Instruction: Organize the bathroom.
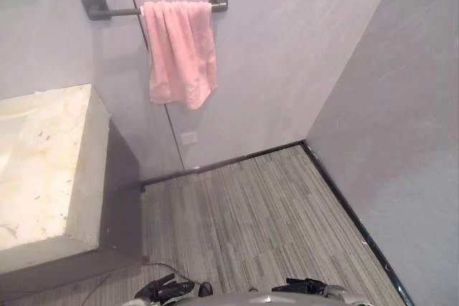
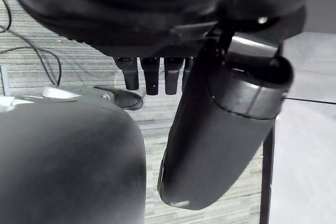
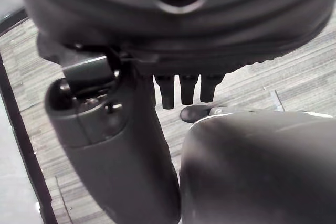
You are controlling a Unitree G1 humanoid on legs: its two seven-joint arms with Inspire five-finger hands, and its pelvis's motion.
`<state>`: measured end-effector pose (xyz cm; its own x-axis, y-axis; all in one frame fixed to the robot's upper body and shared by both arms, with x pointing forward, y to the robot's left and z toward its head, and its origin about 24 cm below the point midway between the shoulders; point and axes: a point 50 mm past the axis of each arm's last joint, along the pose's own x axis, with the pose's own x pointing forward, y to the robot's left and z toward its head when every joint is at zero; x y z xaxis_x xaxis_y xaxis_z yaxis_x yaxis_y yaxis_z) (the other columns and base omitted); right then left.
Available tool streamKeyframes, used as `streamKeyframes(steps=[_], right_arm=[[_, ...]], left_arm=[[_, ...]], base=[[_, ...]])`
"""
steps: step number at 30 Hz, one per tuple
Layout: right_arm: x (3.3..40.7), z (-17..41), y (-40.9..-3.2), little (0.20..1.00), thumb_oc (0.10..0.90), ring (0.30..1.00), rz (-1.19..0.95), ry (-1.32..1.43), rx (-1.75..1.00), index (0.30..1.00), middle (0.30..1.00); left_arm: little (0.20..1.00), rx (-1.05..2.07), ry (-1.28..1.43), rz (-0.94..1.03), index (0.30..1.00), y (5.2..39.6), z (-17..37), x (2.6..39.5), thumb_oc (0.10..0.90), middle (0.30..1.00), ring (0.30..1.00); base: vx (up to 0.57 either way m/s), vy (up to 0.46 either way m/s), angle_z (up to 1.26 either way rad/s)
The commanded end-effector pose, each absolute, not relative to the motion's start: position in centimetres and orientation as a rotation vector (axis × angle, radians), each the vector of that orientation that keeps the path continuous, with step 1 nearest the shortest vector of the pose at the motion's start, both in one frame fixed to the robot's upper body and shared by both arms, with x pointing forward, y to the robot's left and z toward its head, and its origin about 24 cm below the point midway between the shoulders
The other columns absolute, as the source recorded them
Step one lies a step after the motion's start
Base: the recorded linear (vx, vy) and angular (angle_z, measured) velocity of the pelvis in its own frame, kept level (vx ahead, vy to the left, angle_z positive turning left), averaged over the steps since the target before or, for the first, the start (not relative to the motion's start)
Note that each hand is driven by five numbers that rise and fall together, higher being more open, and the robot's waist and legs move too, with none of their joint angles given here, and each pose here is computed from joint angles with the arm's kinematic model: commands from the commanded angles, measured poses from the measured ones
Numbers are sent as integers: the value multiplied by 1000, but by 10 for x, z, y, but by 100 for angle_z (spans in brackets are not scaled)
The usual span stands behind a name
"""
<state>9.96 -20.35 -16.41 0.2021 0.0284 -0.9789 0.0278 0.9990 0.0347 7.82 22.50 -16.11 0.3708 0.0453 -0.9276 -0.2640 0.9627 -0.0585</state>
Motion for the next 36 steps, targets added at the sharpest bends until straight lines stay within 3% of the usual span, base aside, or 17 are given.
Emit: streamKeyframes(steps=[1, 36], right_arm=[[73, -168, -219, 900, 800, 900, -35, 1499, -19, 900, 900], [68, -167, -226, 900, 800, 900, -109, 1501, 54, 900, 900]], left_arm=[[900, -243, 1154, 207, 900, 220, -161, 95, 800, 900, 900], [900, -178, 1193, 223, 900, 232, -157, 105, 800, 900, 900]], base=[[0, 0, 0], [36, 30, -9]])
